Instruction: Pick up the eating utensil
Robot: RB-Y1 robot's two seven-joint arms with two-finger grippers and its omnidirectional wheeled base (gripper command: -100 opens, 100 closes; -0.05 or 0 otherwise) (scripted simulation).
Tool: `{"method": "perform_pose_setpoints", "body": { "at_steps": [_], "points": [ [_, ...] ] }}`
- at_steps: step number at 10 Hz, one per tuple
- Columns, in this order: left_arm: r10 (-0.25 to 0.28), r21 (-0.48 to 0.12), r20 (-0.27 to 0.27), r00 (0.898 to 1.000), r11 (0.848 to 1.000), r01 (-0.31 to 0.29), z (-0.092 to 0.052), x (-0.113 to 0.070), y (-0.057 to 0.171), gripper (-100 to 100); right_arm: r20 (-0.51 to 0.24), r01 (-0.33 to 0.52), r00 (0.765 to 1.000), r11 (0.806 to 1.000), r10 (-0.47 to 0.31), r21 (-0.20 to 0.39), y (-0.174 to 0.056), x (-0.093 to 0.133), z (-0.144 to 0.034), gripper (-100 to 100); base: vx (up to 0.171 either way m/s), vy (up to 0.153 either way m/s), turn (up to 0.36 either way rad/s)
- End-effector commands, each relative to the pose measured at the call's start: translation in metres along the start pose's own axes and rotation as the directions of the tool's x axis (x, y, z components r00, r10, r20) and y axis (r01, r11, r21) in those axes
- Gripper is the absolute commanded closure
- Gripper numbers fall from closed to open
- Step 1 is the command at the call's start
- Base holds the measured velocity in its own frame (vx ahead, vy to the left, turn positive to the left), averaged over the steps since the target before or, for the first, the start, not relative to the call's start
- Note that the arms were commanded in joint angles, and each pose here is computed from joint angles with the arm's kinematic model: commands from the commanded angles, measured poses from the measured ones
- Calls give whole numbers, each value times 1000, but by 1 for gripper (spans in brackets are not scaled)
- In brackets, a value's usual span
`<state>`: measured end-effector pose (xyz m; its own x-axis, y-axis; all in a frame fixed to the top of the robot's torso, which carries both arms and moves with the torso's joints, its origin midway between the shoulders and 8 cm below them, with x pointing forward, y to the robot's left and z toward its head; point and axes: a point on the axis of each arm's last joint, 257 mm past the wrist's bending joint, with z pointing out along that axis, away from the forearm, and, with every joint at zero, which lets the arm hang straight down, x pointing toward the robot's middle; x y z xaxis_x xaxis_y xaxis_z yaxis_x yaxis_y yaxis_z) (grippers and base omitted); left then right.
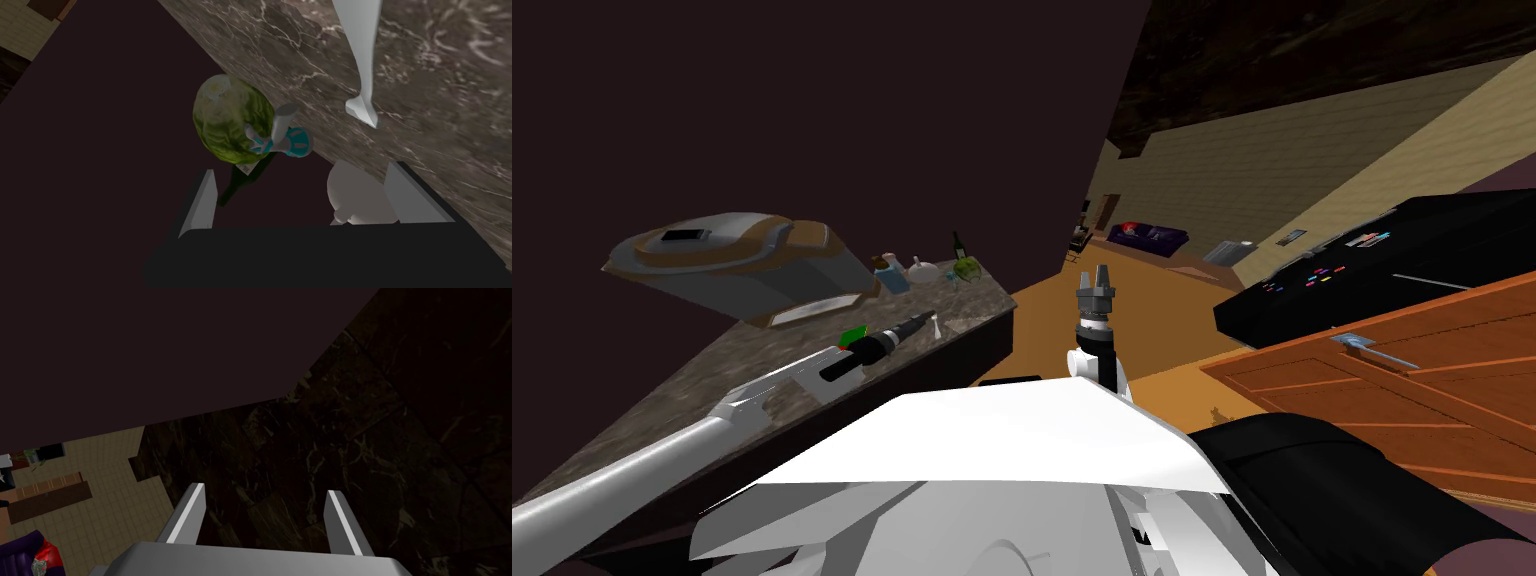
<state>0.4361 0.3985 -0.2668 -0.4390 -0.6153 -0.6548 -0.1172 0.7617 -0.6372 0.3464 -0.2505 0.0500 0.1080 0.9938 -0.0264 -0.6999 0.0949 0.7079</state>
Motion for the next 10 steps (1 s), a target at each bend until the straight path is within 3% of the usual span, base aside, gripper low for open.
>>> {"method": "perform_pose_setpoints", "body": {
  "at_steps": [1,3,5,6,10],
  "points": [
    [11,-40,-6,1000,999,-12,-5,0,21,-100,0,0,1000,1000,0,0,0,0,0,0,10,-65,-78],
    [56,-168,-29,998,984,-60,-21,-6,71,-100,0,0,1000,1000,0,0,0,0,0,0,10,-77,-186],
    [92,-279,-51,994,955,-102,-40,-14,115,-100,0,0,1000,1000,0,0,0,0,0,0,12,-128,-234],
    [98,-281,-52,994,953,-109,-41,-17,115,-100,0,0,1000,1000,0,0,0,0,0,0,11,-104,-64],
    [160,-440,-89,983,879,-183,-79,-38,177,-100,0,0,1000,1000,0,0,0,0,0,0,20,-83,-159]
  ]
}}
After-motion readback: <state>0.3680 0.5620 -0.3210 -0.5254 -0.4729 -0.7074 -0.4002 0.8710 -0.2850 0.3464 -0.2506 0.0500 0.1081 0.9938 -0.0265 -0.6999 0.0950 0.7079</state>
